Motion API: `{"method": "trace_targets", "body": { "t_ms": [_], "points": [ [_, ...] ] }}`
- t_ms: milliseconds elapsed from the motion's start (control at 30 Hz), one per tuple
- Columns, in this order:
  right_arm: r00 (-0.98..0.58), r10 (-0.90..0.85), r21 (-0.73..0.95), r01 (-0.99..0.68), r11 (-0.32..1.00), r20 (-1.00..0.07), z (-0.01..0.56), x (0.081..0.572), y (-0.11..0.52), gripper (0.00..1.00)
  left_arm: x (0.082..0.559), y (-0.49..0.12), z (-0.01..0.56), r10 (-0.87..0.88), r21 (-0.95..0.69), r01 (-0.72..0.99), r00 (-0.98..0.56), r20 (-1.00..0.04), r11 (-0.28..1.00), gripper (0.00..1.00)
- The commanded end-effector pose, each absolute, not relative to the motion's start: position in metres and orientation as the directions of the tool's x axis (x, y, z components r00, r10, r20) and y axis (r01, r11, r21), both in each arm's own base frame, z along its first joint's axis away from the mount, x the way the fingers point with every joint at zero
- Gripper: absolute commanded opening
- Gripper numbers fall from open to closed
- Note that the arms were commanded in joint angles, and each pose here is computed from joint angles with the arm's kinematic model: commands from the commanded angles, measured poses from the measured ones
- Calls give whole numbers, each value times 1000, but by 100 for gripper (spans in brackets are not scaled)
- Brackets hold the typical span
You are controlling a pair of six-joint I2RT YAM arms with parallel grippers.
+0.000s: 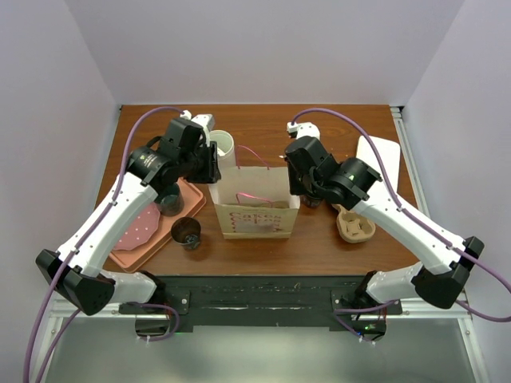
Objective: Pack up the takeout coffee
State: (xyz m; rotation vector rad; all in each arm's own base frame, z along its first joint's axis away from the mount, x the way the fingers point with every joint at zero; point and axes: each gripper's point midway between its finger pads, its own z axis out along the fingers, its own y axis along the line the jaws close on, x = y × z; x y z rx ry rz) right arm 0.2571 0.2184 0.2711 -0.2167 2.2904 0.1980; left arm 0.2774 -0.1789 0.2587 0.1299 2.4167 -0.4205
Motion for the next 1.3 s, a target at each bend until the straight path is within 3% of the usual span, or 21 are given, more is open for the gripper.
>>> {"method": "trace_targets", "body": {
  "t_ms": [0, 233, 367, 433, 500, 800, 833, 967, 1133, 1267],
  "points": [
    [-628, -60, 114, -233, 966, -776, 284, 258, 222, 7, 286, -173, 271, -48, -252, 168, -737, -674, 953, 40],
    [-632, -54, 121, -230, 966, -773, 282, 255, 221, 6, 287, -175, 265, -49, -273, 180, -748, -662, 945, 38],
    [-618, -36, 136, -230, 964, -785, 290, 255, 220, 8, 287, -178, 267, -35, -279, 207, -743, -668, 938, 15],
    [-602, -35, 147, -251, 957, -798, 298, 256, 224, 11, 287, -187, 272, -11, -298, 265, -731, -682, 917, 8],
    [-582, -23, 164, -266, 950, -813, 309, 257, 226, 18, 287, -194, 277, 14, -310, 318, -718, -696, 896, 0],
    [-428, 142, 304, -340, 890, -893, 394, 248, 222, 60, 287, -201, 306, -23, -328, 406, -598, -801, 853, 0],
    [-414, 152, 316, -362, 877, -897, 401, 246, 224, 78, 285, -201, 313, -40, -330, 423, -563, -825, 844, 0],
    [-352, 220, 346, -350, 871, -910, 423, 246, 214, 96, 282, -196, 315, -68, -323, 433, -508, -859, 842, 0],
    [-344, 239, 325, -218, 920, -908, 414, 256, 192, 98, 264, -197, 304, -65, -343, 468, -513, -856, 814, 0],
    [-446, 169, 225, -76, 971, -879, 379, 258, 173, 98, 252, -193, 296, -71, -348, 485, -501, -863, 802, 0]
  ]
}}
